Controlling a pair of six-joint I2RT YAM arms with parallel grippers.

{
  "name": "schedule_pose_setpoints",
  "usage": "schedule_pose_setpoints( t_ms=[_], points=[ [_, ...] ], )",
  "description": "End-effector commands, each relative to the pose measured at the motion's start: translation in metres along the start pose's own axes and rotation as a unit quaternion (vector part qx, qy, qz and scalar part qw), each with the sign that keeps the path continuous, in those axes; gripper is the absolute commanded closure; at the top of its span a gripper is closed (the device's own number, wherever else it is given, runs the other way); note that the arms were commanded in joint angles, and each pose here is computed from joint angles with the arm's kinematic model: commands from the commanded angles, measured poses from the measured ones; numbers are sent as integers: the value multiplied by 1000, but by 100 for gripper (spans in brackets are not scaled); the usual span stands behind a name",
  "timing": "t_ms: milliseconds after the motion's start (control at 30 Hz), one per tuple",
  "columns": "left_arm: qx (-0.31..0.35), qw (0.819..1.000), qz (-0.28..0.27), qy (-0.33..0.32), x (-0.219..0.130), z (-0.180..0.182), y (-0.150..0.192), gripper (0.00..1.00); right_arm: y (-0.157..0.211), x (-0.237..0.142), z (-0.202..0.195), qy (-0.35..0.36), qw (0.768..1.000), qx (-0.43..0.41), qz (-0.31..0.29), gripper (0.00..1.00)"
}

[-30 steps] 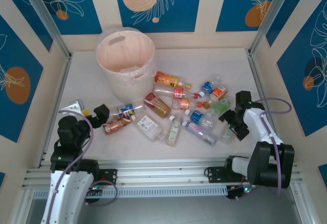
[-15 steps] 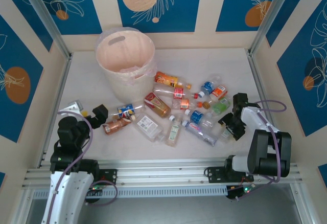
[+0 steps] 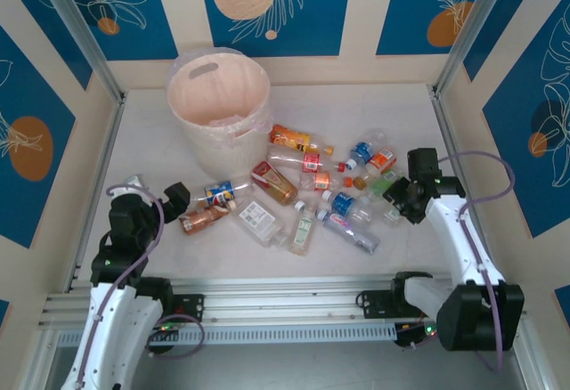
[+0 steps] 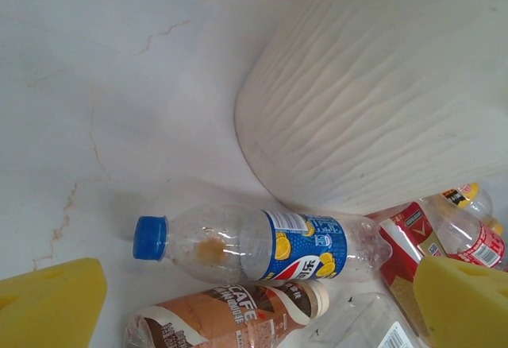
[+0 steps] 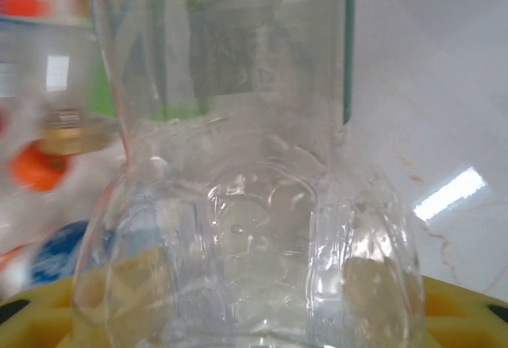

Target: Put the plastic bottles in the bin

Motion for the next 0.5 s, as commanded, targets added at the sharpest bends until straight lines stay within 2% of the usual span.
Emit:
schedule_pose_setpoints(
  t_ms=[0, 100, 200, 267, 467],
  points=[
    [-10, 1000, -6, -4, -4, -3, -8, 0, -5, -37, 28, -34, 997, -57, -35, 55],
    [-14, 1000, 4, -8, 1, -2, -5, 0, -10, -69, 75, -84, 986, -125, -66, 56],
    [-15, 1000, 15, -8, 4, -3, -3, 1, -11, -101, 134, -137, 966, -199, -97, 56],
    [-15, 1000, 19, -9, 5, -3, -3, 0, -10, -123, 177, -174, 945, -248, -122, 56],
    [-13, 999, 29, -11, 9, -3, -1, 0, 10, -178, 302, -288, 864, -371, -180, 56]
  ],
)
Point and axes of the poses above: each hand's point on the last joint's axis, 136 mm out from that joint toward the fingers, its own x axis out along the fingers, its own z axis along the line the jaws close on, y = z × x, the point moved 3 cm from there along -x, back along the fingers, and after that the axes turned 4 degrees about x, right-handed, at the moved point
